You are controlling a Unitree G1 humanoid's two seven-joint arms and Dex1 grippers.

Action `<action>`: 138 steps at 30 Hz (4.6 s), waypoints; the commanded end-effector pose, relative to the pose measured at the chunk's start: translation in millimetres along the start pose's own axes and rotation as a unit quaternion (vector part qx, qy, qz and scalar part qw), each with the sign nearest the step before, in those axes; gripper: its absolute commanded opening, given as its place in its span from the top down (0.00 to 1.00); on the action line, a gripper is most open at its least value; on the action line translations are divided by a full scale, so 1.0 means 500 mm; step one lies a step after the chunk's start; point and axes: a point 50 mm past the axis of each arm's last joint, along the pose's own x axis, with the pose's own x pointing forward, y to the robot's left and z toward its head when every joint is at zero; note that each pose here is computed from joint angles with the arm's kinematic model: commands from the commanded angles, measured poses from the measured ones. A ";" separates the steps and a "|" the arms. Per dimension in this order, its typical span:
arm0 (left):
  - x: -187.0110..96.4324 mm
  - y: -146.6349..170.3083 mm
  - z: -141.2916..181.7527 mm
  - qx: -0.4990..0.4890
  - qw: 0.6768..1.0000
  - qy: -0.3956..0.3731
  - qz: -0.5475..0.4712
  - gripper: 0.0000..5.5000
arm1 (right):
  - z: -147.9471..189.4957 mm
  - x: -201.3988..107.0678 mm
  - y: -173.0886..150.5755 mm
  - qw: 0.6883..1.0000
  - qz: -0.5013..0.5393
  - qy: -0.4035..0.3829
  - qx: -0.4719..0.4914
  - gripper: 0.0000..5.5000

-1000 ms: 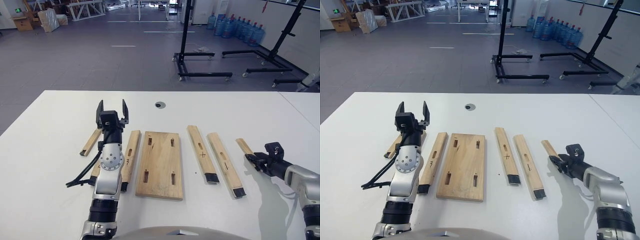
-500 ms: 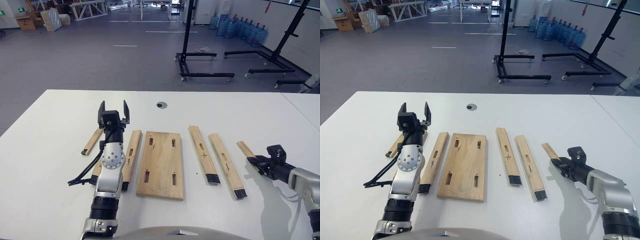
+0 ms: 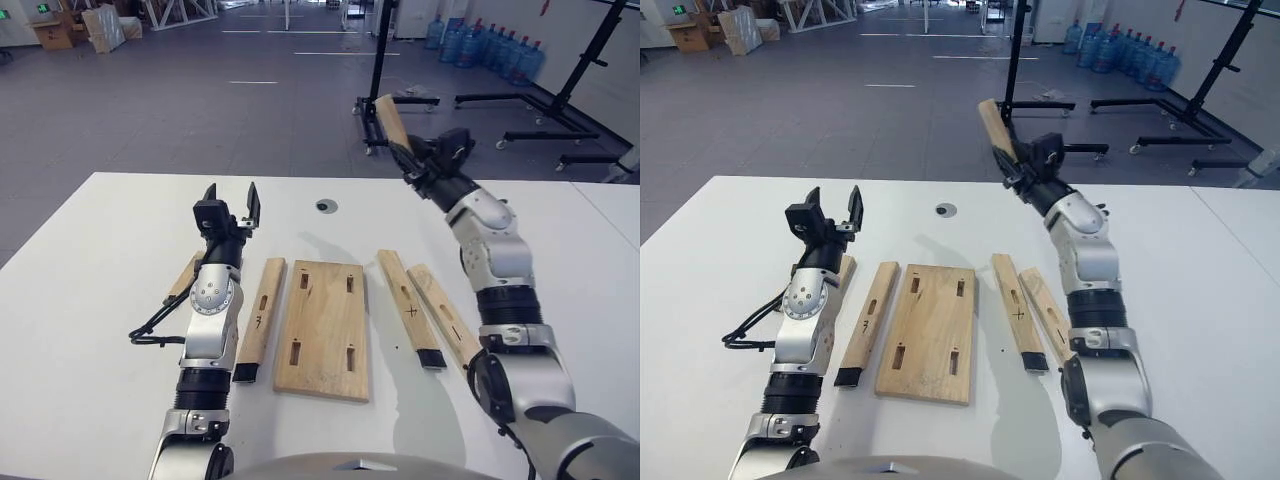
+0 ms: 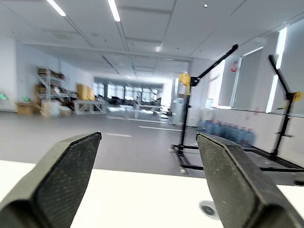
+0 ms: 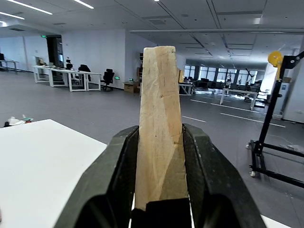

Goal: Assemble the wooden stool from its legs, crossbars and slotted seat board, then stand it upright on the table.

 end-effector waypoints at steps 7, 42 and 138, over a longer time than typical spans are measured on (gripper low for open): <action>-0.033 -0.063 0.045 -0.360 0.892 0.043 -0.270 0.33 | -0.043 0.022 0.191 0.974 0.216 -0.044 -0.054 0.77; -0.019 -0.031 0.004 -0.272 0.940 0.054 -0.200 0.93 | -0.065 0.009 0.164 0.973 0.208 -0.016 -0.103 0.77; -0.202 0.163 -0.045 0.071 0.960 0.269 0.031 0.93 | -0.094 -0.019 0.017 0.963 -0.268 0.024 -0.024 0.47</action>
